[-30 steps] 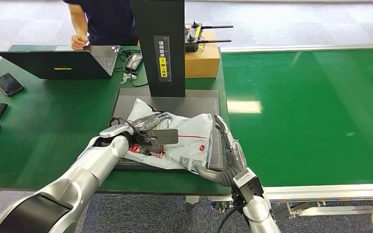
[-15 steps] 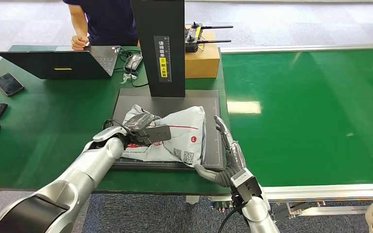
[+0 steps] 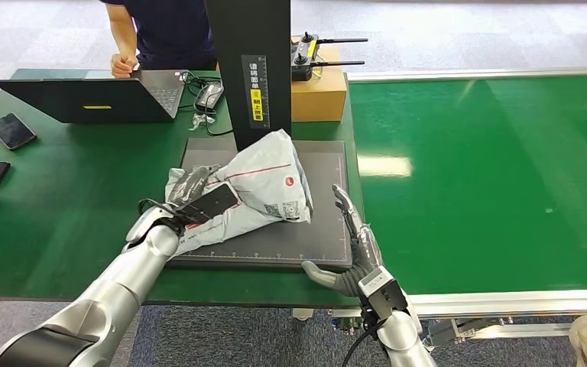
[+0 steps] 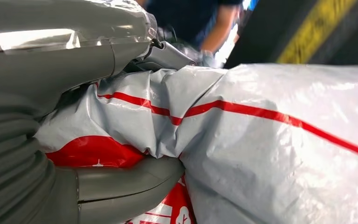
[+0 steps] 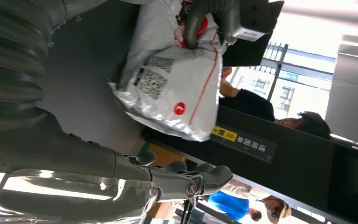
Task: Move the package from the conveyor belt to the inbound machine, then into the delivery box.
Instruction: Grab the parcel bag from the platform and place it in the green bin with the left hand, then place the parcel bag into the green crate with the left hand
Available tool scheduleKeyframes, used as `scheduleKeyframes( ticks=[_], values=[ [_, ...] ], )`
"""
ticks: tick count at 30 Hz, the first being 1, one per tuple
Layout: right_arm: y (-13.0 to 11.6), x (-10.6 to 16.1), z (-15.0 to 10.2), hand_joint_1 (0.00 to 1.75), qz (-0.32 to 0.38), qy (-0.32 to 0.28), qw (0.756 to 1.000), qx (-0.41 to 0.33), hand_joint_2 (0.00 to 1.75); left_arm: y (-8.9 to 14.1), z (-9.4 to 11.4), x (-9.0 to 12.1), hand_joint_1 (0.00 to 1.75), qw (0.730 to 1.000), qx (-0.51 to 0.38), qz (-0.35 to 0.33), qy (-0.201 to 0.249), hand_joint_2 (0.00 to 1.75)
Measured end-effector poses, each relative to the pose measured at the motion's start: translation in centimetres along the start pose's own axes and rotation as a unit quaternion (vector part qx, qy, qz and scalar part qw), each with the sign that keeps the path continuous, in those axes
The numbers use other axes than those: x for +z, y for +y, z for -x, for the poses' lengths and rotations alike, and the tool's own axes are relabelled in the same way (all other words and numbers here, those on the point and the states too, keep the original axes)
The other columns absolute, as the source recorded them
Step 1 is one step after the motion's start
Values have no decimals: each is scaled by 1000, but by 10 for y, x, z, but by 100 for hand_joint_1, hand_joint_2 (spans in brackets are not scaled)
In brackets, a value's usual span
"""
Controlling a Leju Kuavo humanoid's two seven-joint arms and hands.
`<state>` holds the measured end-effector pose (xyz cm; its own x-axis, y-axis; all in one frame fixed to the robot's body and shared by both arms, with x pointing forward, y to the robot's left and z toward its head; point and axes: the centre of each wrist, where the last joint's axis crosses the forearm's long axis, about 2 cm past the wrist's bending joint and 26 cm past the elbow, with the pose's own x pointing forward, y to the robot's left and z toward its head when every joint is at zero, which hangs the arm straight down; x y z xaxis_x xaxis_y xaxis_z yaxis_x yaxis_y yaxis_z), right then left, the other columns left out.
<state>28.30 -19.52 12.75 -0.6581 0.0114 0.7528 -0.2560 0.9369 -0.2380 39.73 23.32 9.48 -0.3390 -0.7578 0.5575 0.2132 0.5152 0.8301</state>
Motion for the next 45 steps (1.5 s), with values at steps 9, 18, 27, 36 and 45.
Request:
scheduleKeyframes(
  ticks=[9, 18, 27, 36, 45],
  values=[
    [1, 0, 2, 0, -1, 3, 1000, -12, 175, 34, 12, 0, 175, 988, 49, -145, -9, 175],
    [1, -4, 3, 0, 9, 0, 1000, -18, 175, 81, 25, -6, 175, 972, 71, -226, 2, 175],
    [2, -7, 3, 0, 28, -4, 999, -28, 175, 150, 59, 3, 175, 927, -8, -361, 101, 175],
    [11, -8, 2, 0, 26, -7, 999, -32, 175, 201, 125, 62, 175, 853, -50, -439, 278, 175],
    [20, 2, 1, 0, 3, 2, 999, -35, 175, 212, 177, 138, 175, 790, -87, -455, 401, 175]
  ],
)
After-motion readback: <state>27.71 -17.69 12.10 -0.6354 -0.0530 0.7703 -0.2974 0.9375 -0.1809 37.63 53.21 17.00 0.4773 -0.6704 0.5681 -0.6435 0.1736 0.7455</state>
